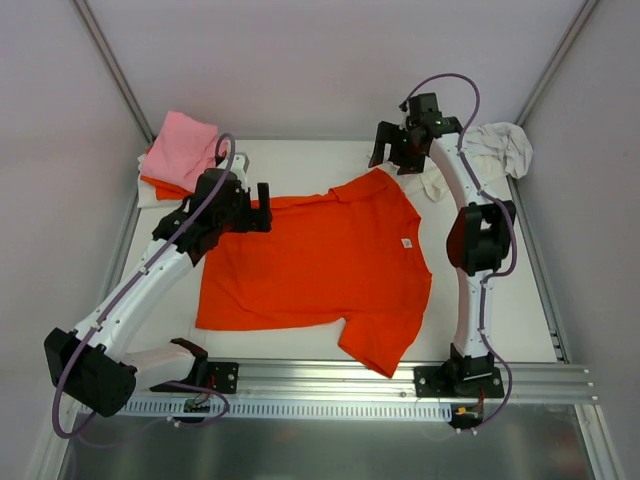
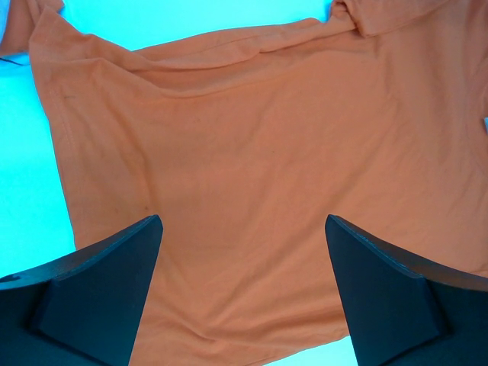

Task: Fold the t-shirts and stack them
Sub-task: Grap the side of the flattened tshirt furthest away from the robot with both arms

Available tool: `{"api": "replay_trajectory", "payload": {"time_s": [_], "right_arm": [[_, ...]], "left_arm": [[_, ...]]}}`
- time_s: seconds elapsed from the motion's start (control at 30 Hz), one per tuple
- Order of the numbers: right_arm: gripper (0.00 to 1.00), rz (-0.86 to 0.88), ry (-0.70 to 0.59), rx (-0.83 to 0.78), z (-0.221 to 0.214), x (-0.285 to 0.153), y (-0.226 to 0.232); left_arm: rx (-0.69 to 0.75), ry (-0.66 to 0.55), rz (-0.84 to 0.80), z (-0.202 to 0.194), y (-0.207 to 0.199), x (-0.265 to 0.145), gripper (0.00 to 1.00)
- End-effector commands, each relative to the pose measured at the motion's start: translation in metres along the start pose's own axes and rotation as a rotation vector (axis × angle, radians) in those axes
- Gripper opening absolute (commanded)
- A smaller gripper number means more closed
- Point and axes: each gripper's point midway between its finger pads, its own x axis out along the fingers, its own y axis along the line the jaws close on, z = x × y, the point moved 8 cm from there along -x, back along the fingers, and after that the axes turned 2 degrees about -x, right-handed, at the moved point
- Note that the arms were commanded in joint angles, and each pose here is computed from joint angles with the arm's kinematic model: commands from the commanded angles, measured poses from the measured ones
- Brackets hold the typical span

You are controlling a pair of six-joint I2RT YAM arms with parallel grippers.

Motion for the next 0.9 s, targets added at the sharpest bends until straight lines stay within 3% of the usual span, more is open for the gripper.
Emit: {"api": "replay_trajectory", "payload": {"time_s": [0.0,0.43,0.87], "right_arm": [[0.93,0.076,-0.030,0.014,0.008,-0.005,0.004],[0.91,0.095,0.038,0.107,0.000,0.046,-0.013],[0.89,0.078,0.056,0.152,-0.003,0.056,-0.032]], "left_arm": [[0.033,-0.015,-0.002,0.013,-0.005,0.001,0.91],[0.008,0.021,0.001,0.023,-0.012,0.013,0.92],[0.000,0.034,0.018,0.021,-0.011,0.015,0.93]]}}
